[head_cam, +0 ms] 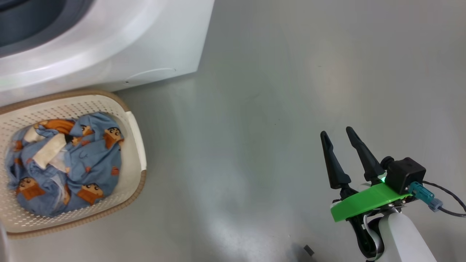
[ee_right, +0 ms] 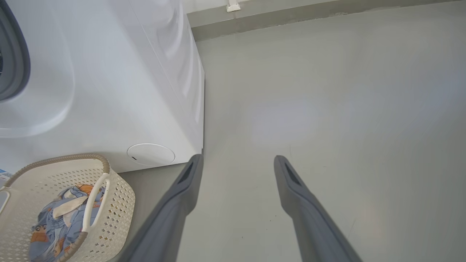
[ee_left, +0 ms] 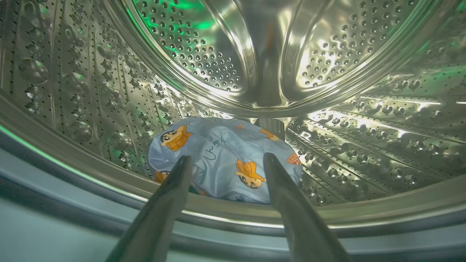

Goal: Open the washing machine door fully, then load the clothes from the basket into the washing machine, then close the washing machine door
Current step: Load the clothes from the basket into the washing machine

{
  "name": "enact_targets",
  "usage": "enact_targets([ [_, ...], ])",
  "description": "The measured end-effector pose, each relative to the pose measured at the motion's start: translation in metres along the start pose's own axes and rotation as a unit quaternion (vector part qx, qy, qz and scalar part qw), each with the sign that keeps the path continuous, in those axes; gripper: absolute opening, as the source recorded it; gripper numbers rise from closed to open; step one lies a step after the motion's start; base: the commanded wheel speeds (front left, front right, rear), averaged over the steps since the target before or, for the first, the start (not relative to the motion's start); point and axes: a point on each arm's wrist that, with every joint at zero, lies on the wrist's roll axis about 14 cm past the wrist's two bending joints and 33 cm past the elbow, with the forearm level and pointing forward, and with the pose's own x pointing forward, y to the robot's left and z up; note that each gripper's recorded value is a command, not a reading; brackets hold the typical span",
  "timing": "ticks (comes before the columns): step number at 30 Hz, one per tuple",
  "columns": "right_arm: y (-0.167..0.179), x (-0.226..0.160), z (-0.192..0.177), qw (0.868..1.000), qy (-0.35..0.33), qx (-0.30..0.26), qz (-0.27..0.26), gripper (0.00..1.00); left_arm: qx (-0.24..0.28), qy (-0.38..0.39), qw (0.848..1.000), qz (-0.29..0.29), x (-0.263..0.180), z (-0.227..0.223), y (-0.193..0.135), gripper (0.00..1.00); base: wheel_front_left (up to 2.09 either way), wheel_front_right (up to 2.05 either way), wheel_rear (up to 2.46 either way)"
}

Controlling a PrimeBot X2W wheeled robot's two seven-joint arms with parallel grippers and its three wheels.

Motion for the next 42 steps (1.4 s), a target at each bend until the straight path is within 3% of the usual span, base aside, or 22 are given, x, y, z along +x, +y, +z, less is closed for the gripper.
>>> enact_targets([
  [13, 0.007, -0.012, 0.015, 1.0, -0.021, -0.01, 0.011, 1.0, -0.032, -0.016, 0.999, -0.035, -0.049, -0.011, -0.012, 1.0, 0.0, 0.0, 0.0],
  [24, 0.015, -0.036, 0.029, 0.999, -0.041, -0.025, 0.026, 1.0, -0.067, 0.002, 0.996, -0.061, -0.127, -0.043, -0.021, 1.0, 0.0, 0.0, 0.0],
  [35, 0.031, -0.064, 0.045, 0.996, -0.07, -0.032, 0.054, 1.0, -0.092, -0.01, 0.995, -0.042, -0.226, -0.07, 0.017, 1.0, 0.0, 0.0, 0.0],
  [42, 0.053, -0.074, 0.059, 0.991, -0.095, -0.043, 0.088, 1.0, -0.101, -0.06, 0.993, -0.03, -0.276, -0.056, 0.037, 1.0, 0.0, 0.0, 0.0],
])
